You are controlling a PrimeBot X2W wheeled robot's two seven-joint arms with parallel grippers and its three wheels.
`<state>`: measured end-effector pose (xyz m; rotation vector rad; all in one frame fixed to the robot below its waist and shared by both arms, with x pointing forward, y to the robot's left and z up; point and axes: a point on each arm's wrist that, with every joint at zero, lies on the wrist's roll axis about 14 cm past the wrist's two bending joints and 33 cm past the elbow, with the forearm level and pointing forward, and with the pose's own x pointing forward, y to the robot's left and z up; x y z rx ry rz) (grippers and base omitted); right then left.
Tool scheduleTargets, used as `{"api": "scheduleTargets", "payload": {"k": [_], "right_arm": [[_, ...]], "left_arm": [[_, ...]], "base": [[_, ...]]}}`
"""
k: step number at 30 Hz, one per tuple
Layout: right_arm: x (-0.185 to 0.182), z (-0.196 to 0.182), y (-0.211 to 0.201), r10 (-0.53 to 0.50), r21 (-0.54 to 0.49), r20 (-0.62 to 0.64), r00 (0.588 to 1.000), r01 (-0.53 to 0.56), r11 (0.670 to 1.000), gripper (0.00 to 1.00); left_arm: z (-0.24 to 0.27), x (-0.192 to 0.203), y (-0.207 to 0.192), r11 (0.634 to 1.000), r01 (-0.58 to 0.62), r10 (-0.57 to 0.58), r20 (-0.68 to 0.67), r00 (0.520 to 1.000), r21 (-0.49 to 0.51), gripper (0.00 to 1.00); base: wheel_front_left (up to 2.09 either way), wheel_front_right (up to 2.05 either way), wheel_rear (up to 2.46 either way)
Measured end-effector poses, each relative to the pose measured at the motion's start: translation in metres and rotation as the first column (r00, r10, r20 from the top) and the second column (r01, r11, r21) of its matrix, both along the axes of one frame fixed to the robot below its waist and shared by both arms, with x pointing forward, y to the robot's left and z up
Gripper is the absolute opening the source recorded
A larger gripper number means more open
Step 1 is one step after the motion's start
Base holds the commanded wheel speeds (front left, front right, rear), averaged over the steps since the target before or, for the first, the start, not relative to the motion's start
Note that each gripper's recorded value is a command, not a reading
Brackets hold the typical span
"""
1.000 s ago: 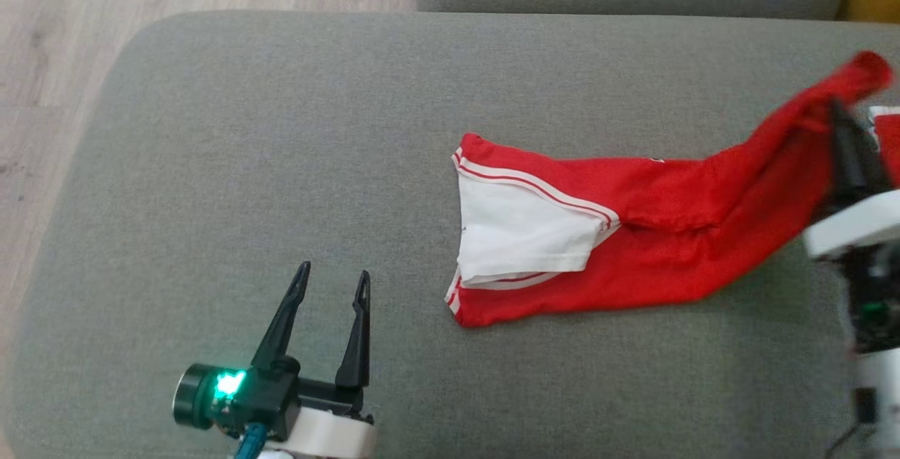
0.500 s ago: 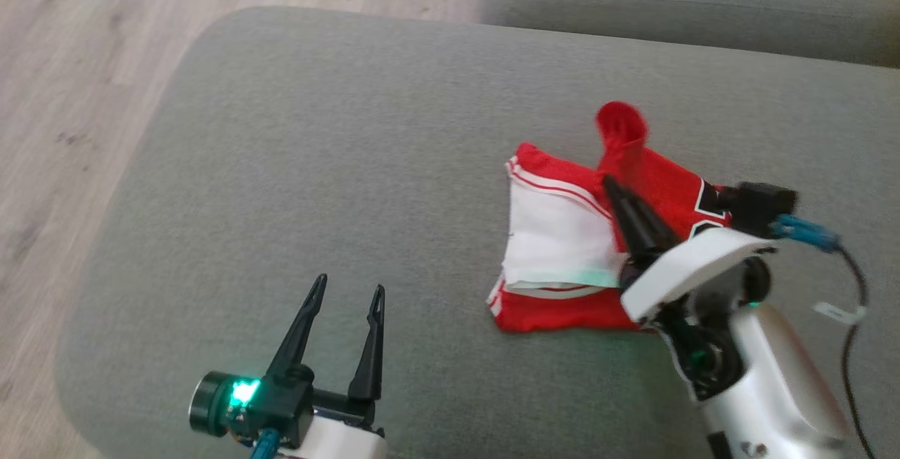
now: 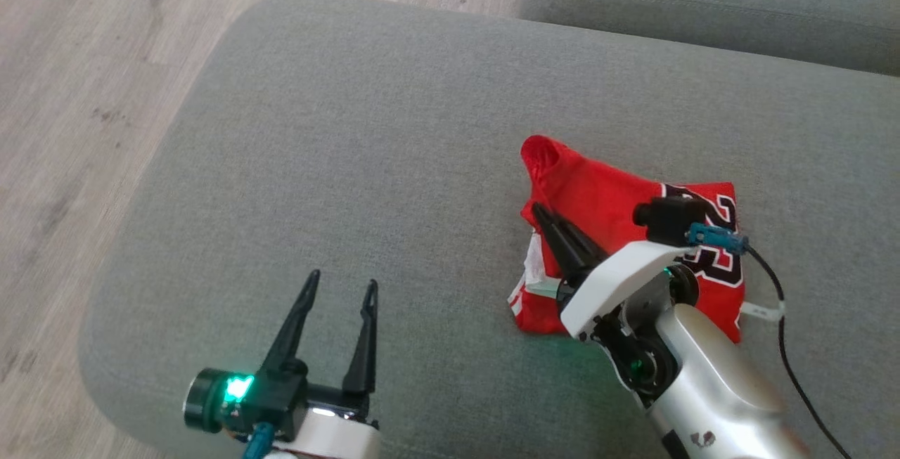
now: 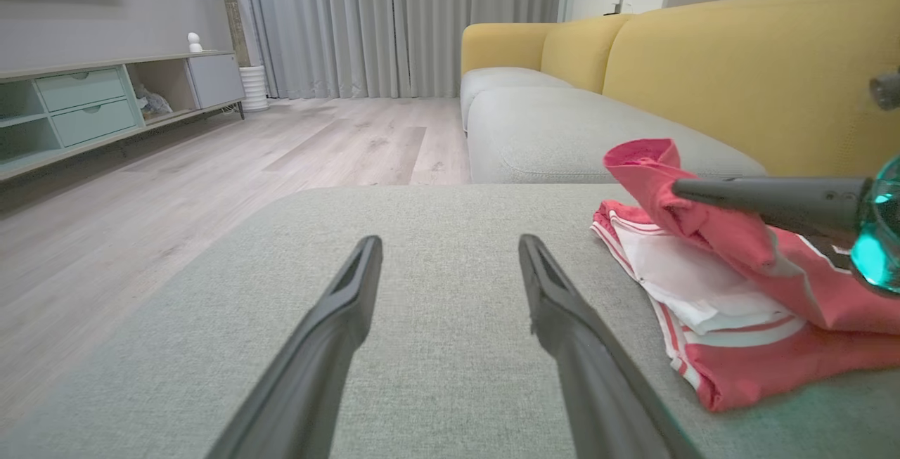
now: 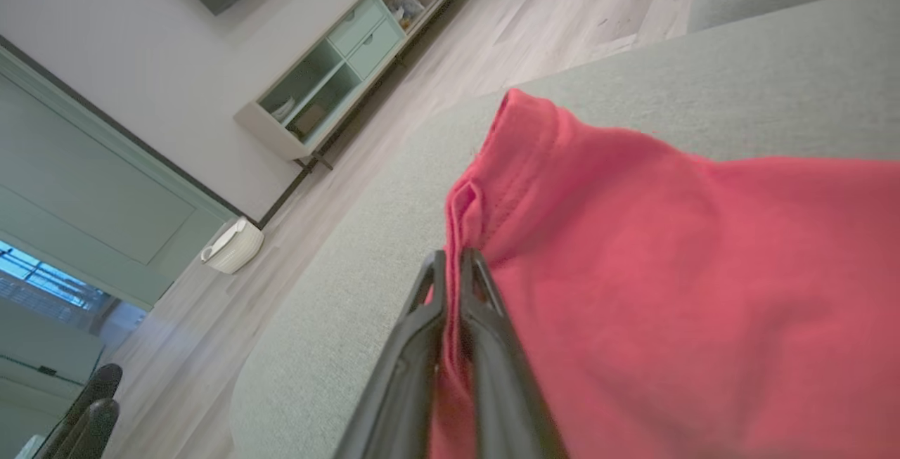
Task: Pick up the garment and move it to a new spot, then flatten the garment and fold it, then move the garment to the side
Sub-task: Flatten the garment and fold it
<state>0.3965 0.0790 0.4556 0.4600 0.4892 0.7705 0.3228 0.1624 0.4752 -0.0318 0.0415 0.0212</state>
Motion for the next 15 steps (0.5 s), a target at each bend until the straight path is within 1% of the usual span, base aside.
{"api": "scheduleTargets", "payload": {"k": [4,6,8,10,12,14,15], "right_arm": [[0.004,0.013,-0.006,-0.054,0.051,0.044,0.998,0.052,0.997,1.00],[0.009,0.023,-0.013,-0.095,0.078,0.088,0.992,0.088,0.993,1.00],[0.015,0.036,-0.022,-0.135,0.086,0.158,0.978,0.123,0.989,1.00],[0.021,0.052,-0.035,-0.180,0.098,0.239,0.954,0.161,0.982,1.00],[0.026,0.064,-0.056,-0.234,0.106,0.316,0.919,0.211,0.972,1.00],[0.026,0.062,-0.086,-0.297,0.096,0.345,0.891,0.281,0.955,1.00],[0.023,0.055,-0.105,-0.319,0.066,0.361,0.876,0.317,0.946,1.00]], "left_arm": [[0.004,0.002,0.000,1.000,0.001,-0.001,0.015,1.000,0.000,1.00],[0.007,0.003,-0.002,1.000,0.007,-0.007,0.026,1.000,0.001,1.00],[0.009,0.002,-0.002,1.000,0.007,-0.007,0.035,0.999,0.001,1.00],[0.009,-0.001,-0.001,1.000,0.003,-0.003,0.036,0.999,-0.002,1.00],[0.008,-0.005,-0.002,1.000,0.004,-0.004,0.035,0.999,-0.006,1.00],[0.008,-0.009,-0.003,1.000,0.004,-0.004,0.038,0.999,-0.013,1.00],[0.009,-0.010,-0.002,1.000,0.002,-0.002,0.042,0.999,-0.014,1.00]], "base": [[0.00,0.00,0.00],[0.00,0.00,0.00],[0.00,0.00,0.00],[0.00,0.00,0.00],[0.00,0.00,0.00],[0.00,0.00,0.00],[0.00,0.00,0.00]]}}
